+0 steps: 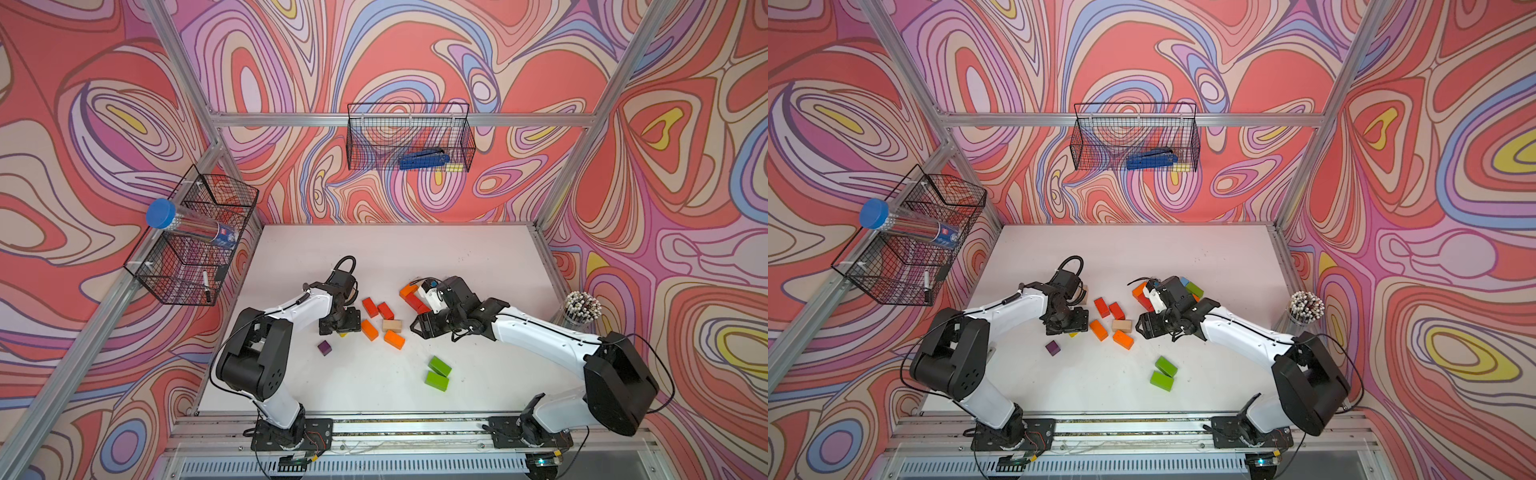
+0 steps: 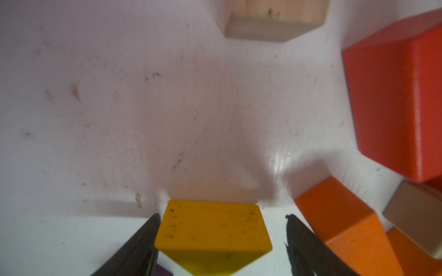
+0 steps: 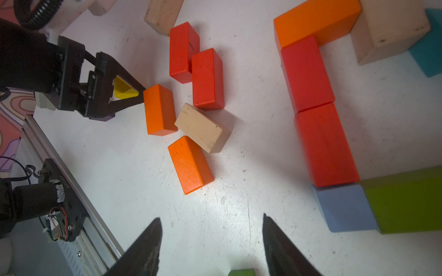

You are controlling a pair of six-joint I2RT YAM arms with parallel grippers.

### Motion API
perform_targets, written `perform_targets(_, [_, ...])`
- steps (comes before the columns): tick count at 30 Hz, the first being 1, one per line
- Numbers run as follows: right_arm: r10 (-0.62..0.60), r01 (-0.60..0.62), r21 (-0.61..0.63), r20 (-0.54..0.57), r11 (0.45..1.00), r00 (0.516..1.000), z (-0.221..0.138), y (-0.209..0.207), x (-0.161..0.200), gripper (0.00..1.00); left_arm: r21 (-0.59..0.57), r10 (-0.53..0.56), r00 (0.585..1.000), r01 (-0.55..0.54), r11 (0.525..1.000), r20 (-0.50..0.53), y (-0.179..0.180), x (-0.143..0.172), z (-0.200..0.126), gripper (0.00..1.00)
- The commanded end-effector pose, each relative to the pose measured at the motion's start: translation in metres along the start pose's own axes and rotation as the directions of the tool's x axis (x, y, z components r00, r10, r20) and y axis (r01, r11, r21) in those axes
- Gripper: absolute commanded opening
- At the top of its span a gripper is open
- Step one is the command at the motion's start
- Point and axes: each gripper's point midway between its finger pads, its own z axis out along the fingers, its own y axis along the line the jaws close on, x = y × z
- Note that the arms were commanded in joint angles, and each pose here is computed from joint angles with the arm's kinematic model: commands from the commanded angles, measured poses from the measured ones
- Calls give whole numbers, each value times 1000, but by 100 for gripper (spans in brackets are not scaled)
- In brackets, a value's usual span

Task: Assemble a heart with building blocks
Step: Pick up the building block from the center of the board.

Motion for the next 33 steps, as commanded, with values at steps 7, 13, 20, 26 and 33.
perform_targets(7, [-12,12,-2,14,1000,1000,1,5,-11,67,-22,10,1000,-10,1000,14,3,-7,3,67])
perform_targets(13, [-5,5,-2,13,1000,1000,2,4,-9,67,-25,6,1000,-6,1000,16,3,-6,2,61])
perform_targets(20, [1,-1,-2,17,1000,1000,3,3,-8,67,-8,-48,999,48,999,26,0,-4,0,55])
perform_targets(26, [10,-10,10,18,1000,1000,5,1,-9,66,18,-144,989,144,989,29,-20,-1,6,53])
perform_targets(33, [10,-11,32,23,999,1000,0,-3,-6,66,41,-196,980,194,980,42,-44,-1,12,53])
